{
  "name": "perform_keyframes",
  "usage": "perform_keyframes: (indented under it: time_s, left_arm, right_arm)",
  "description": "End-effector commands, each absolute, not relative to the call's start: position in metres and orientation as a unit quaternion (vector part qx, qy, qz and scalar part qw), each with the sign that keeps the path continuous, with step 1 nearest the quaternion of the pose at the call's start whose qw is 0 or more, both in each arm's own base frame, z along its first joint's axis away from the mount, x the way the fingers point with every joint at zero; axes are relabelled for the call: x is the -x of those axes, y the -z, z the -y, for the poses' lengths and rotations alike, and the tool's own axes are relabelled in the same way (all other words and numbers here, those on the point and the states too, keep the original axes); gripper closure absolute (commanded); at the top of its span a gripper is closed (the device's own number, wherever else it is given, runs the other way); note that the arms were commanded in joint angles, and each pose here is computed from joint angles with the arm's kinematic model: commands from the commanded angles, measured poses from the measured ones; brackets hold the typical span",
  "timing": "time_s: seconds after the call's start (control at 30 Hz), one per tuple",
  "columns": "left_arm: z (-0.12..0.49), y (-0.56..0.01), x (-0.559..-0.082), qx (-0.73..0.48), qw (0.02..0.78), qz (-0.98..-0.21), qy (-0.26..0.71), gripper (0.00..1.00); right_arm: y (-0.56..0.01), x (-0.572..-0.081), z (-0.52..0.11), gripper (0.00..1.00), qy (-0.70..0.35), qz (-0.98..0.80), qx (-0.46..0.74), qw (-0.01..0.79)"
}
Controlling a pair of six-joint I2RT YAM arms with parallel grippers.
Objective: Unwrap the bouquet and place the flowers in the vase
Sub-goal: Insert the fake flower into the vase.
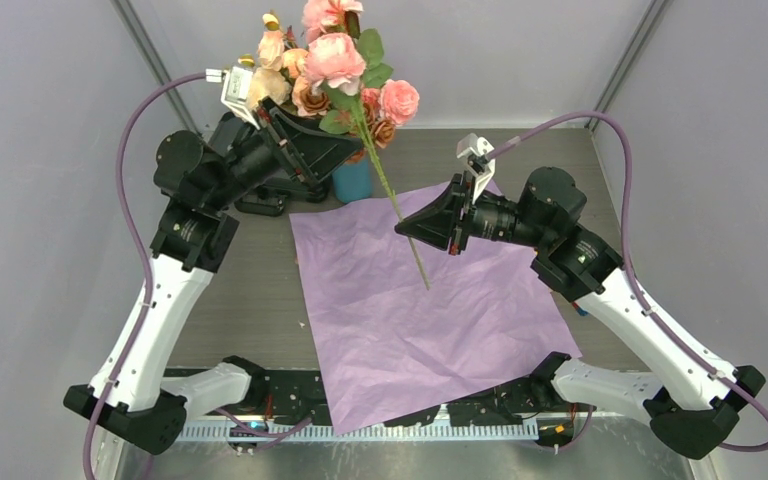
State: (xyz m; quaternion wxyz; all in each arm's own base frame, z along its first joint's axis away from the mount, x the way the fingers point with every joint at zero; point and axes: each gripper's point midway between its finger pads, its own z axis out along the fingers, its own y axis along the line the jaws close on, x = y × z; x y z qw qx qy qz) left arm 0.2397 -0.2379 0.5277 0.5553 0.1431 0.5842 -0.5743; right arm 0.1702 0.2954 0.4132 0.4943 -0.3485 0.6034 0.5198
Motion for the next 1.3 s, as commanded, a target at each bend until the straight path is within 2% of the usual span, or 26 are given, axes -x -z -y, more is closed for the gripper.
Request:
perform_keyframes:
  time_s: [0.0,0.47,0.6,0.77,0.93,0.97,1.13,1.2,1.27]
  left_arm:
    - [0.234,-0.541,-0.21,-0.186,0.566,-0.552,0.584,0.17]
    - [0.232,-0.542,-0.221,-0.154,0.57,-0.558,0.583,0.15]
    - [0.234,-0.549,-0.225,-0.148,0.567,-0.551,0.594,0.18]
    - [0.23,-0.557,-0.225,-0.136,0.582,-0.537,0.595,0.32]
    - [0.226,-0.554,-0.227,-0.122,0.589,-0.539,0.59,0.64]
    - [0.225,-0.553,-0.228,-0.121,0.589,-0.54,0.589,0.69]
    - [0.225,-0.547,-0.231,-0.119,0.588,-0.548,0.583,0.92]
    - [0.225,-0.544,-0.232,-0.121,0.589,-0.551,0.578,1.0]
    - [0.224,-0.542,-0.231,-0.126,0.594,-0.551,0.572,1.0]
  right_arm:
    - [-0.44,-0.166,-0.289,1.0,-0.529,-0.58,0.331,0.524]
    - [-0.437,-0.154,-0.295,1.0,-0.552,-0.572,0.353,0.493]
    - [-0.43,-0.151,-0.298,1.0,-0.554,-0.578,0.366,0.475]
    - [-0.418,-0.151,-0.299,1.0,-0.545,-0.594,0.375,0.458]
    - [-0.411,-0.158,-0.297,1.0,-0.531,-0.606,0.368,0.464]
    - [-0.429,-0.144,-0.284,1.0,-0.533,-0.584,0.369,0.488]
    - [-0.411,-0.166,-0.295,1.0,-0.52,-0.613,0.353,0.479]
    - [-0.413,-0.167,-0.294,1.0,-0.517,-0.613,0.348,0.486]
    - [-0.414,-0.169,-0.292,1.0,-0.515,-0.612,0.343,0.493]
